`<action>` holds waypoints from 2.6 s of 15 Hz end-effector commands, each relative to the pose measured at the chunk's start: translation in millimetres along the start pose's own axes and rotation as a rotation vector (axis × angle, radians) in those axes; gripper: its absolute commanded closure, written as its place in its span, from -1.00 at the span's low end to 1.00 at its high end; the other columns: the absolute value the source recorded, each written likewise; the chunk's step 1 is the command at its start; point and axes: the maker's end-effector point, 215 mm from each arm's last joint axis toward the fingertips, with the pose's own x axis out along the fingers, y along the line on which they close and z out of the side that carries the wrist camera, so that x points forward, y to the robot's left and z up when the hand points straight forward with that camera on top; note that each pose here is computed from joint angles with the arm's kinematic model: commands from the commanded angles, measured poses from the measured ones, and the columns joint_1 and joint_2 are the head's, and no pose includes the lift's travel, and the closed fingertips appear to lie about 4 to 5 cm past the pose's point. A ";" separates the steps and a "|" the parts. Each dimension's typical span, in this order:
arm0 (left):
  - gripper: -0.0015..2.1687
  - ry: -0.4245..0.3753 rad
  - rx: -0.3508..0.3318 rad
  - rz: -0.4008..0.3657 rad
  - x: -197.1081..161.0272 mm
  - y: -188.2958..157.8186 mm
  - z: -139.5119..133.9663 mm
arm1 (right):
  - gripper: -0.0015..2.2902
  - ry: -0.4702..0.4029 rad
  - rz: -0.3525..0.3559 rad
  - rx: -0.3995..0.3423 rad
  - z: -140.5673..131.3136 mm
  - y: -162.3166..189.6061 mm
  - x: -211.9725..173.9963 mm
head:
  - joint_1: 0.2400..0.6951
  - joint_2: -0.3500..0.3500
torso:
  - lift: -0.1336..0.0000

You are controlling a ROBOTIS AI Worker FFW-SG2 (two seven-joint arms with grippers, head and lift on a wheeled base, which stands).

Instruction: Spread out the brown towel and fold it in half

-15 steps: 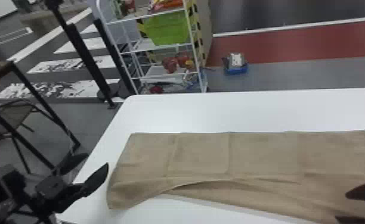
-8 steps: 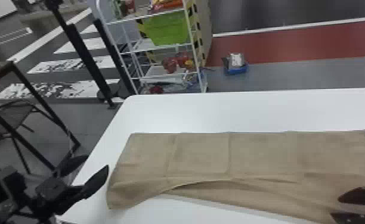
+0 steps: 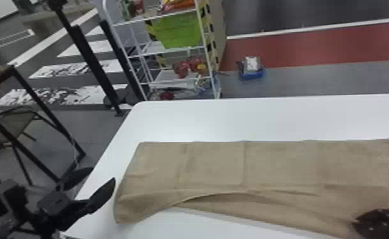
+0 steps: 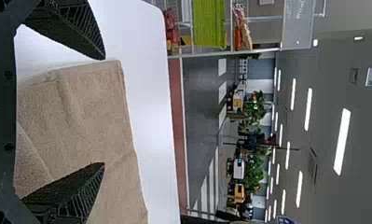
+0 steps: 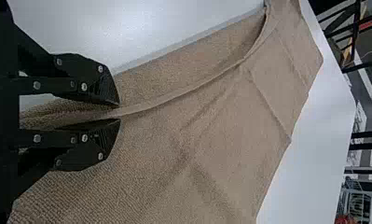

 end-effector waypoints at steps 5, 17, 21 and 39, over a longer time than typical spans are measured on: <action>-0.93 0.000 0.009 0.013 -5.0 6.0 1.4 | -0.08 -0.085 0.027 -0.222 14.1 36.6 -30.2 | 1.00 1.00 | -1.00; -0.93 0.012 0.002 0.017 -2.7 7.0 -5.3 | -0.98 0.023 -0.002 -0.255 -41.4 49.4 -58.3 | 1.00 1.00 | -1.00; -0.93 0.038 0.024 -0.050 3.7 -18.6 -7.2 | -0.96 -0.330 0.020 0.022 18.9 37.4 -111.1 | 1.00 1.00 | -1.00; -0.92 0.528 0.358 -0.194 7.1 -46.9 -102.7 | -0.96 -0.273 -0.334 0.172 34.4 -138.9 -91.1 | 1.00 0.63 | -1.00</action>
